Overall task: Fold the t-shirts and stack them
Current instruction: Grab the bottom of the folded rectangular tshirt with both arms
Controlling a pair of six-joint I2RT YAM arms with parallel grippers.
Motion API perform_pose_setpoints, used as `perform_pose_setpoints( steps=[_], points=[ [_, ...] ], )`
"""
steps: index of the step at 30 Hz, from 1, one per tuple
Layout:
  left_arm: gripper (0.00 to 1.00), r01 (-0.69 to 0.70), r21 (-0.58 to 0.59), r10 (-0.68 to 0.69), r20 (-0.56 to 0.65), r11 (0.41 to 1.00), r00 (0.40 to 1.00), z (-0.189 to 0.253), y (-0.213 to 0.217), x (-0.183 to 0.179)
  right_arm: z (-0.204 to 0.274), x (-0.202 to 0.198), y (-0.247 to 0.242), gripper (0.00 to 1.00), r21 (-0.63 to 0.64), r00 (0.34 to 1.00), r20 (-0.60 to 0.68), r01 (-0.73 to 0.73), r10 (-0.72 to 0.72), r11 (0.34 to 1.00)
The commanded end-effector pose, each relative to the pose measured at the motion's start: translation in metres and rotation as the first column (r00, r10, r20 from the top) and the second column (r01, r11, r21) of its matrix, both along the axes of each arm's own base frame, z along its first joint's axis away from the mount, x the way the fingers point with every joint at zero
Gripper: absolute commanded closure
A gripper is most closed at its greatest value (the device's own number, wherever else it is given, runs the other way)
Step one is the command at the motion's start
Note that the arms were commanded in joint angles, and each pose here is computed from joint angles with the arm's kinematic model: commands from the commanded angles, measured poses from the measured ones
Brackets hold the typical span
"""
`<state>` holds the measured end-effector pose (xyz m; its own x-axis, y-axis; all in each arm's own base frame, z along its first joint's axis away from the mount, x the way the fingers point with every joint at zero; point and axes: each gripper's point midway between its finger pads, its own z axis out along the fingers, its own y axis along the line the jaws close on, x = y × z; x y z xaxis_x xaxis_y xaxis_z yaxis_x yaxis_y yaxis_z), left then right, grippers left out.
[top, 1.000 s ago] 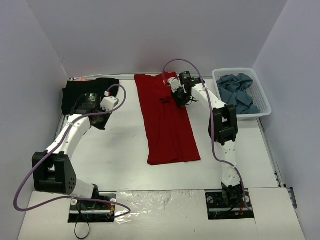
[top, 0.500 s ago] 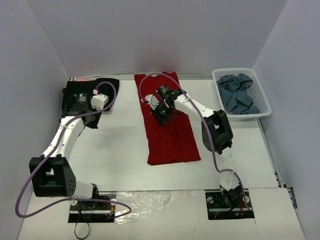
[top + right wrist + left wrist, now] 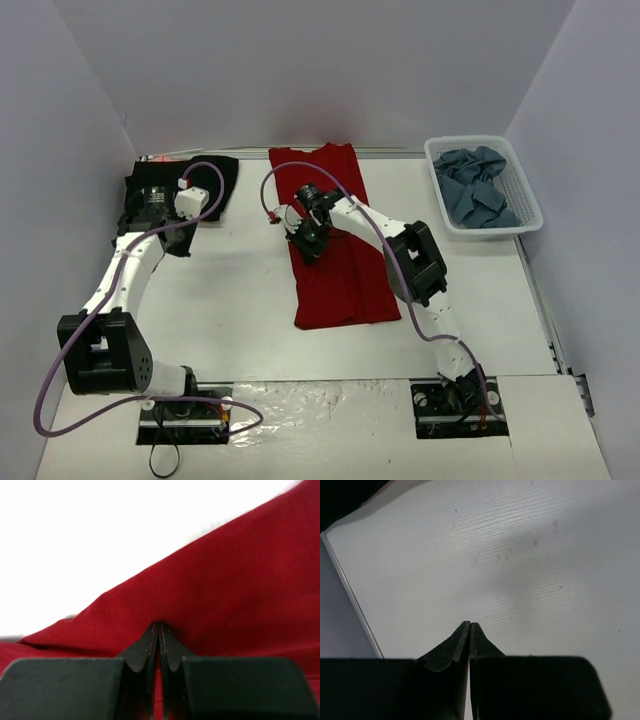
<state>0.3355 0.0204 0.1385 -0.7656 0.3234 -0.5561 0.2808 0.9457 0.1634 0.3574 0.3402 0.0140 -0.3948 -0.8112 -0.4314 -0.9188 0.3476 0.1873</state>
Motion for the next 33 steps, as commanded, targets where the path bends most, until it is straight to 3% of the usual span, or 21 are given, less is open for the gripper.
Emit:
perform_pose_setpoints(
  steps=[1, 10, 15, 21, 24, 30, 31, 33],
  points=[
    [0.98, -0.011, -0.015, 0.011, 0.017, 1.000, 1.000, 0.004, -0.001, 0.001, -0.011, 0.011, -0.006, 1.00, -0.051, 1.000, 0.011, 0.020, -0.019, 0.998],
    [0.97, -0.011, -0.016, 0.011, 0.002, 1.000, 1.000, -0.001, -0.001, 0.002, -0.024, 0.079, -0.008, 1.00, -0.063, 0.984, 0.120, 0.143, -0.135, 0.988],
    [0.98, -0.012, -0.018, 0.012, -0.006, 1.000, 1.000, -0.003, 0.000, 0.003, -0.006, 0.118, -0.010, 1.00, -0.026, 0.961, 0.213, 0.185, -0.175, 0.982],
    [0.97, 0.001, -0.032, -0.001, -0.007, 0.999, 1.000, -0.001, -0.004, 0.004, 0.035, 0.107, -0.011, 1.00, 0.040, 0.967, 0.211, 0.140, -0.146, 0.989],
    [0.98, 0.006, -0.039, -0.006, -0.009, 0.999, 1.000, -0.001, -0.005, 0.003, 0.082, 0.086, -0.010, 1.00, 0.109, 0.969, 0.219, 0.088, -0.110, 0.990],
    [0.98, 0.023, -0.049, -0.023, -0.002, 0.999, 1.000, 0.002, -0.008, 0.000, 0.143, 0.032, -0.019, 0.68, 0.214, 0.981, 0.185, 0.013, -0.054, 0.977],
    [0.98, 0.031, -0.050, -0.031, 0.002, 0.998, 1.000, 0.004, -0.009, -0.001, 0.137, 0.016, -0.025, 0.42, 0.203, 0.989, 0.143, 0.009, -0.039, 0.979],
    [0.97, 0.070, -0.045, -0.068, 0.029, 0.997, 0.997, 0.013, -0.012, -0.005, 0.161, -0.001, -0.033, 0.20, 0.234, 0.987, 0.160, -0.006, -0.033, 0.972]
  ],
)
